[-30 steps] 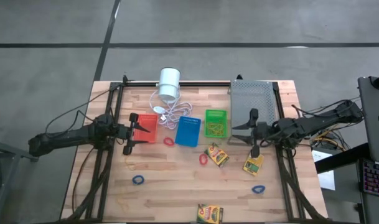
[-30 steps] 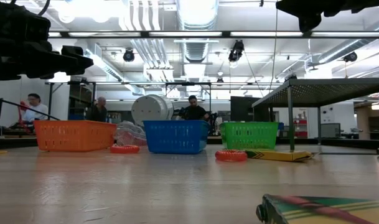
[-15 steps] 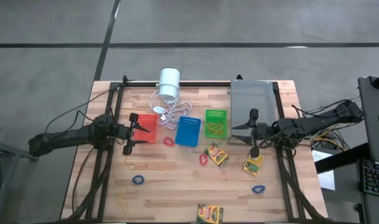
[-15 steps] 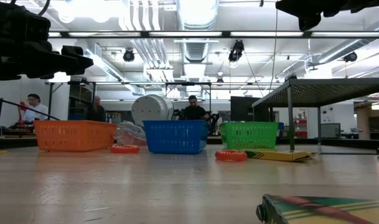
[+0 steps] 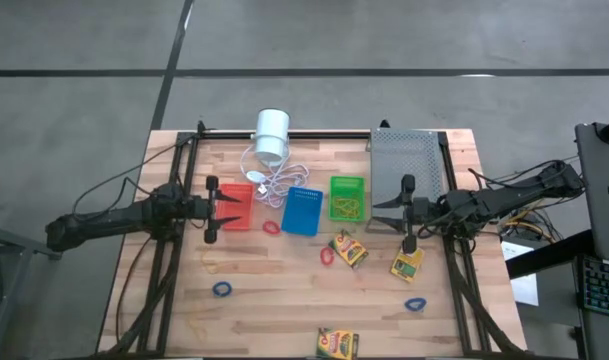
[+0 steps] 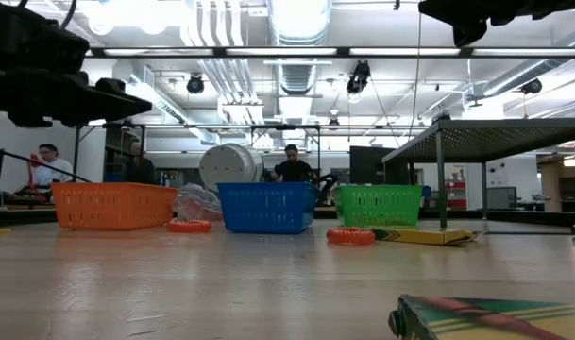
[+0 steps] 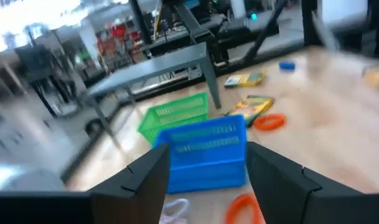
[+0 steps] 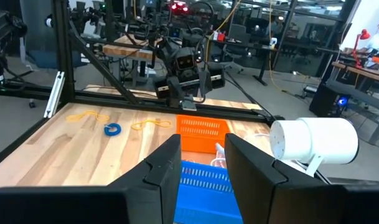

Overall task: Pick & Place Office Desk Supplies
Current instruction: Put the yellow rubber band into the green bin

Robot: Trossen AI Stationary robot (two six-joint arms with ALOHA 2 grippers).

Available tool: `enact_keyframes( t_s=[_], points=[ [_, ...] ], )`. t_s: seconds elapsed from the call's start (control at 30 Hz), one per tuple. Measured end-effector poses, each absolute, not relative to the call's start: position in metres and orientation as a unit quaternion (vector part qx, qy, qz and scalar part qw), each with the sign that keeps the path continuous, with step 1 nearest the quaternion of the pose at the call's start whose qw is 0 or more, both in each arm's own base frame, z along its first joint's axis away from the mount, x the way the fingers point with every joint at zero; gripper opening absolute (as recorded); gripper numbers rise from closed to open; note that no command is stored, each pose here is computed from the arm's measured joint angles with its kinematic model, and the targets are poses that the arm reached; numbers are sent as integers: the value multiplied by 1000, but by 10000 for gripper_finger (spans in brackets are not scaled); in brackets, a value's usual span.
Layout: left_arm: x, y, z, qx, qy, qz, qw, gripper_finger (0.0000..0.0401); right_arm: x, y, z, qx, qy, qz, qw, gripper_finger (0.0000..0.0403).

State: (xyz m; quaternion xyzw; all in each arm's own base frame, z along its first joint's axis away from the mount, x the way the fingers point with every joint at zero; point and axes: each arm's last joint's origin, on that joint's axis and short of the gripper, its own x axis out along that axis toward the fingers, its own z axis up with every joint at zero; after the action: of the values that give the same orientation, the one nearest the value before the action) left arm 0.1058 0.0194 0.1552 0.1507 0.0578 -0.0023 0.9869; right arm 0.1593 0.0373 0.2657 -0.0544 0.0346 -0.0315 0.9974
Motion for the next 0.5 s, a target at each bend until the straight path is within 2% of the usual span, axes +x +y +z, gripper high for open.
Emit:
enact_keyframes(
  t_s=[0.13, 0.23, 0.37, 0.5],
  points=[
    [106, 19, 155, -84, 59, 10, 995, 210, 159, 37, 266, -52, 34, -32, 998, 126],
    [106, 19, 155, -184, 58, 17, 981, 210, 159, 37, 266, -54, 35, -32, 997, 130],
    [104, 19, 161, -227, 80, 24, 970, 210, 159, 37, 266, -52, 34, -32, 998, 132],
    [95, 16, 196, -236, 124, 34, 963, 210, 159, 37, 266, -54, 35, -32, 997, 128]
  ],
)
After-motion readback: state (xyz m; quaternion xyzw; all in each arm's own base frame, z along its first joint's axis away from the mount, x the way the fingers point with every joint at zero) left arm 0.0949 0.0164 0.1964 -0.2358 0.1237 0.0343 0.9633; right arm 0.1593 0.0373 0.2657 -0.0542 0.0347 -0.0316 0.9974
